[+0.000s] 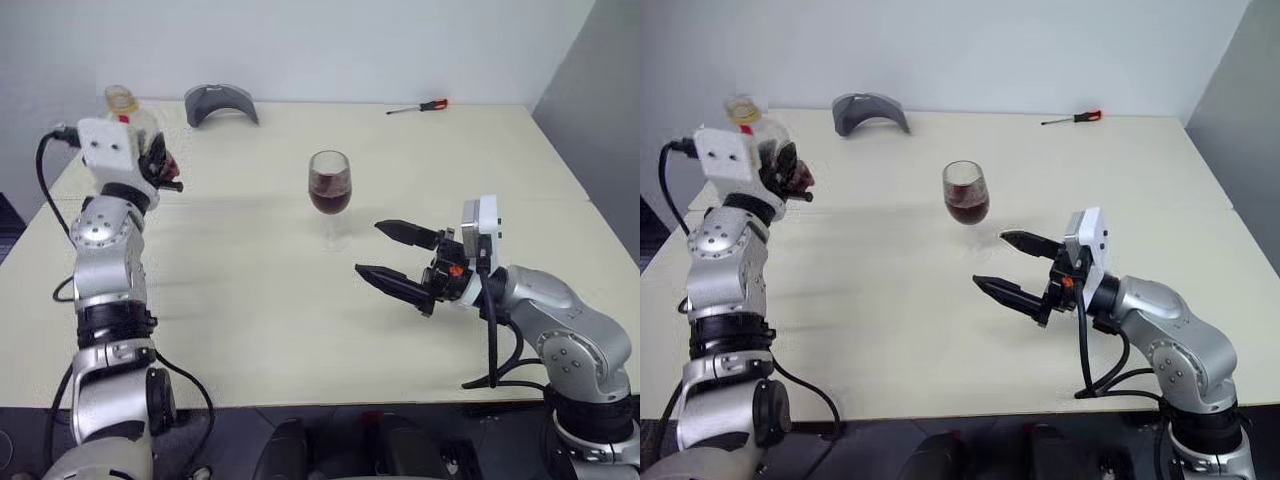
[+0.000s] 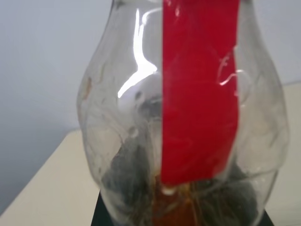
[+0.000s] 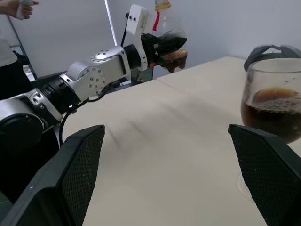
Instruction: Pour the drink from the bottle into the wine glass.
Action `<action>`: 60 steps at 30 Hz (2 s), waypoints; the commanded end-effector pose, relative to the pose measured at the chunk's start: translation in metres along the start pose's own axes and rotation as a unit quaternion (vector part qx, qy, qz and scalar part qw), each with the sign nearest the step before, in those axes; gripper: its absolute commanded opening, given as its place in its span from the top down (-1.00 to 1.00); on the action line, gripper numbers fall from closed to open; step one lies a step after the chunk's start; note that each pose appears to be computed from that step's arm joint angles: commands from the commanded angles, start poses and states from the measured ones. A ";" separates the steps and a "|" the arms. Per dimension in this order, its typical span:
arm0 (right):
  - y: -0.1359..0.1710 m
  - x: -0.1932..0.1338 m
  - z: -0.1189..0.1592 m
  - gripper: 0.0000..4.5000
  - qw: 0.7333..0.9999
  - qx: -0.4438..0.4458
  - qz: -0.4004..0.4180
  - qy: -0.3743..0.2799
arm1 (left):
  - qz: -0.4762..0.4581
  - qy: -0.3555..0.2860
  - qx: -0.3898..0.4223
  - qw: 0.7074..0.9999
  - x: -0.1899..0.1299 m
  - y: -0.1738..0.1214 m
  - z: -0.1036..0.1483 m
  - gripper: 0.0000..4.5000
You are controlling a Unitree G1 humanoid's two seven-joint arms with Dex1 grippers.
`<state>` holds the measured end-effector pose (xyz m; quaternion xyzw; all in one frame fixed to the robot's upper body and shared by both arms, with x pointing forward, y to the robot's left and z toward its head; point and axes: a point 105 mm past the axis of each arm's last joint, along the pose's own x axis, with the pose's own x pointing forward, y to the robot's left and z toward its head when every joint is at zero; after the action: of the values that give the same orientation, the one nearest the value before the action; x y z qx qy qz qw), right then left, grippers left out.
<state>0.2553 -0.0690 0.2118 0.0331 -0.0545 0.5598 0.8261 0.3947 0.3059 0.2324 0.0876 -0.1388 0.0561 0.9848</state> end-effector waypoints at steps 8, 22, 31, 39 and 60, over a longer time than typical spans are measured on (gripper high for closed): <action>-0.002 -0.003 0.007 -1.00 0.998 -0.042 -0.032 -0.020 | -0.036 0.025 -0.084 0.995 -0.012 -0.023 -0.045 0.62; -0.020 0.002 0.009 -1.00 0.993 -0.065 -0.096 -0.031 | -0.034 0.041 -0.094 0.994 -0.007 -0.031 -0.067 0.62; -0.027 0.006 0.012 -1.00 0.991 -0.075 -0.100 -0.036 | -0.028 0.040 -0.087 0.995 -0.011 -0.027 -0.066 -0.62; -0.027 0.007 0.010 -1.00 0.992 -0.074 -0.094 -0.034 | -0.038 0.048 -0.087 0.994 -0.029 -0.029 -0.064 -0.99; -0.082 -0.081 -0.055 -1.00 0.875 -0.140 -0.447 0.124 | -0.058 0.133 -0.017 0.989 -0.158 -0.082 -0.030 -0.99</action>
<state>0.3026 -0.1586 0.1463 -0.1085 0.0030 0.1740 0.9787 0.2680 0.2246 0.1418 0.0577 0.0081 -0.0087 0.9983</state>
